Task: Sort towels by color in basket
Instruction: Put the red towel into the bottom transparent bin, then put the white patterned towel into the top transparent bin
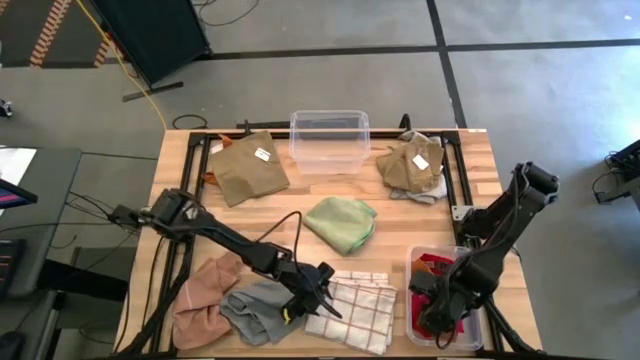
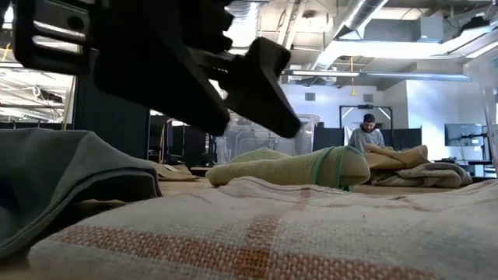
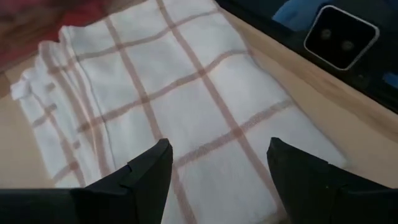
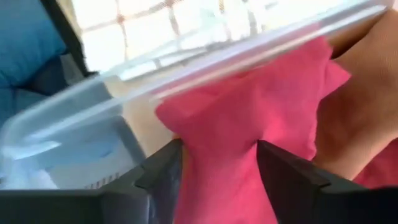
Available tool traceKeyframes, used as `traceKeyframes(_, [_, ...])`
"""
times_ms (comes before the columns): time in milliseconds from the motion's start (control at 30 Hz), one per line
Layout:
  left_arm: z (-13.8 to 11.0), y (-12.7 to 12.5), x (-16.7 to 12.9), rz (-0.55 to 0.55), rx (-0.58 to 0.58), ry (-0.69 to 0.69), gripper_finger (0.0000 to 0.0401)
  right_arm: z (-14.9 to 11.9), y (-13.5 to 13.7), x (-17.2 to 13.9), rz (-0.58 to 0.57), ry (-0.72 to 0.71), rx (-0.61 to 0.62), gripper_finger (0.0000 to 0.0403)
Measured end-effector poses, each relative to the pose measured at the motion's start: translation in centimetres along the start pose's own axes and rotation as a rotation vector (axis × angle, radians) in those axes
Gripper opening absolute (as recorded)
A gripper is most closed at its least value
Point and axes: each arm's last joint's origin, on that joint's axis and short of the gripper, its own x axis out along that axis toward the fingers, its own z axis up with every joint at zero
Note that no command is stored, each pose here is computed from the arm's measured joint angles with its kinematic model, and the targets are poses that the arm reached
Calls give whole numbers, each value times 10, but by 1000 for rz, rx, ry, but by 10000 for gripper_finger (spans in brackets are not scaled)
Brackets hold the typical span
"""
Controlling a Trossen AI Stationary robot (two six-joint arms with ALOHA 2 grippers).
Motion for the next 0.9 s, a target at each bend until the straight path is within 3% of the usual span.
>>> traceKeyframes(267, [-21,4,32,-36,-22,79,251,4,10,-32,76,-18,-17,239])
traceKeyframes(500, [-28,9,39,-37,-54,118,241,10,21,-63,123,-86,-61,240])
traceKeyframes(633, [-29,10,39,-34,-41,124,194,14,23,-77,127,-148,-77,240])
traceKeyframes(900, [-35,8,38,-40,8,182,43,17,25,-85,133,-197,-96,240])
